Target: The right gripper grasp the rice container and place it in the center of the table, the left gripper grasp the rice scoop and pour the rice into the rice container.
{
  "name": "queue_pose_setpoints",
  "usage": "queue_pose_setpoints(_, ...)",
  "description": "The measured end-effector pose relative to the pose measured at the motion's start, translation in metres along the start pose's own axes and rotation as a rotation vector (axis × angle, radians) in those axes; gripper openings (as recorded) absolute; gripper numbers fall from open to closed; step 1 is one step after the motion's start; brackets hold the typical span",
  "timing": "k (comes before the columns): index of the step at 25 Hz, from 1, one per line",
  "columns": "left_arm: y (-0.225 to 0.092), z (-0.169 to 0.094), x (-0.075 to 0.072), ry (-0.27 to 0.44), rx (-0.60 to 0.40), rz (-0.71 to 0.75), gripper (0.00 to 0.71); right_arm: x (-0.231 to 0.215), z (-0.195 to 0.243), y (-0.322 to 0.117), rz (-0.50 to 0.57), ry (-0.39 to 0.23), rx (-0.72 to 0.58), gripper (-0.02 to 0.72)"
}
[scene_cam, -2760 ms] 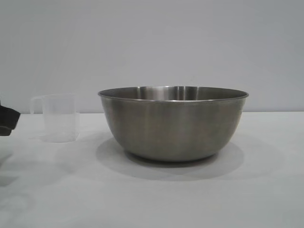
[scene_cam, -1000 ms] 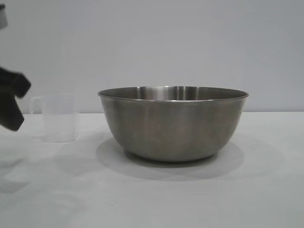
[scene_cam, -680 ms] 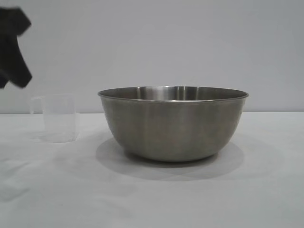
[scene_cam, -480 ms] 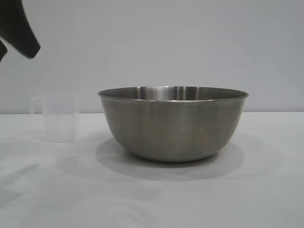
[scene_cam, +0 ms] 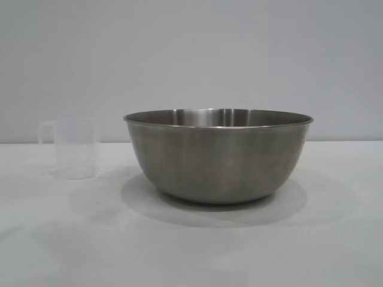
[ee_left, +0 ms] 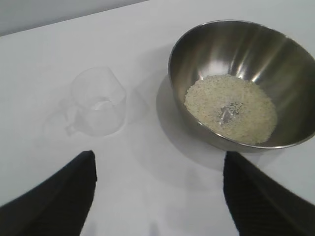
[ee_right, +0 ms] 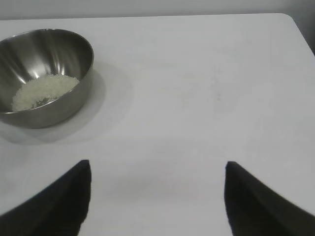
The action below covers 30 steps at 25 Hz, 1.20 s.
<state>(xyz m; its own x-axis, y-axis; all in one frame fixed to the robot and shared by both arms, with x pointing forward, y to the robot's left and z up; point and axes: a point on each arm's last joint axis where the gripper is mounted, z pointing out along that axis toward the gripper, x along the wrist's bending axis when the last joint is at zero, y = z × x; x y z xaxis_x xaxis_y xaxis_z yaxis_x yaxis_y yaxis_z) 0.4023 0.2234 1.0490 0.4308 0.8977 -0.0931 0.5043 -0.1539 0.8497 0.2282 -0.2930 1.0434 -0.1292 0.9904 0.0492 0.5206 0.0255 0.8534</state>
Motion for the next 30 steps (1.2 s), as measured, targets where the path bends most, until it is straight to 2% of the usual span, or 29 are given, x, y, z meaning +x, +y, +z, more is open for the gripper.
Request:
queue_pose_setpoints(10,-0.009,-0.064,-0.01,-0.06,-0.055,0.054,0.475,0.0,0.0,0.0,0.0,0.0,0.0,0.484)
queue_pose_setpoints(13,-0.016,-0.08,-0.011,-0.059,-0.052,0.053,0.475,0.0,0.0,0.0,0.0,0.0,0.0,0.484)
queue_pose_setpoints(17,-0.029,-0.098,-0.008,-0.015,-0.02,0.028,0.475,0.0,0.0,0.0,0.0,0.0,0.0,0.484)
queue_pose_setpoints(23,-0.054,-0.124,0.001,0.104,0.075,0.034,0.475,0.0,0.0,0.0,0.0,0.0,0.0,0.484)
queue_pose_setpoints(30,-0.081,-0.154,0.009,0.199,0.077,0.016,0.475,0.0,0.0,0.0,0.0,0.0,0.0,0.484)
